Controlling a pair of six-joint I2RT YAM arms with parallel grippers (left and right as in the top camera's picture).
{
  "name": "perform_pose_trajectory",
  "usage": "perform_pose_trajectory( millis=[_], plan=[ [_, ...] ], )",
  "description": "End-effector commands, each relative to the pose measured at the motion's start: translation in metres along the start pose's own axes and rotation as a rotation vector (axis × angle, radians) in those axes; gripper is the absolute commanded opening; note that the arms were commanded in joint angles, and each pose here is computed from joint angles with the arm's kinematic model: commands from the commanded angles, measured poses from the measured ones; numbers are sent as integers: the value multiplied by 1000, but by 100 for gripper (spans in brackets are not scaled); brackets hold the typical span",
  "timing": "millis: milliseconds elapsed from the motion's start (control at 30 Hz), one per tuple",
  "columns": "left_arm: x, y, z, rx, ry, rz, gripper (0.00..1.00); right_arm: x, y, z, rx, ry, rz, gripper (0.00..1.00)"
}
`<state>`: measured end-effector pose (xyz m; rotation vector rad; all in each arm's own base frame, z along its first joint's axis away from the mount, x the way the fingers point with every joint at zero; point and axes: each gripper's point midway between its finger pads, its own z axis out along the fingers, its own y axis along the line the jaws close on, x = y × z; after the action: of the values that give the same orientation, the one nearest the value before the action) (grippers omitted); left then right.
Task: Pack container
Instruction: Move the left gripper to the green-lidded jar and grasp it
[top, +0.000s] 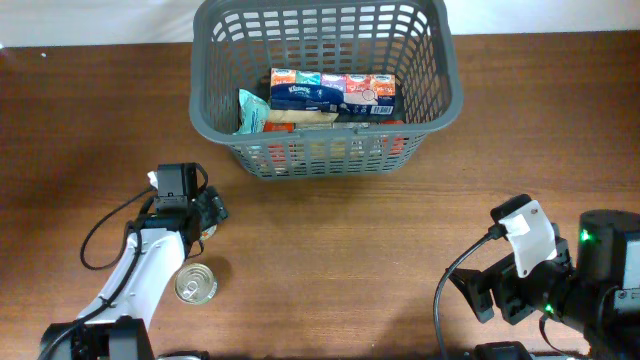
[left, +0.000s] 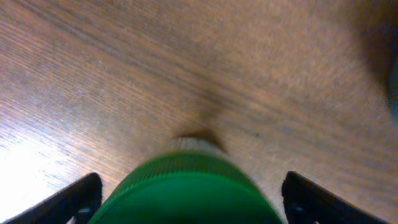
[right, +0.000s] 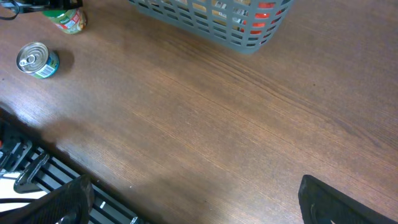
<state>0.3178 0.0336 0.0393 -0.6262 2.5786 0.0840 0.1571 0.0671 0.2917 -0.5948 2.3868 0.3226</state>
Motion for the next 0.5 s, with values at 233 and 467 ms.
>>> perform_pose_trajectory(
  millis=[233, 467],
  plan=[
    [2, 1, 2, 4, 4, -14, 49, 0, 0, 0, -4, -2, 8, 99],
    [1, 1, 2, 5, 0, -15, 38, 0, 0, 0, -4, -2, 8, 99]
  ],
)
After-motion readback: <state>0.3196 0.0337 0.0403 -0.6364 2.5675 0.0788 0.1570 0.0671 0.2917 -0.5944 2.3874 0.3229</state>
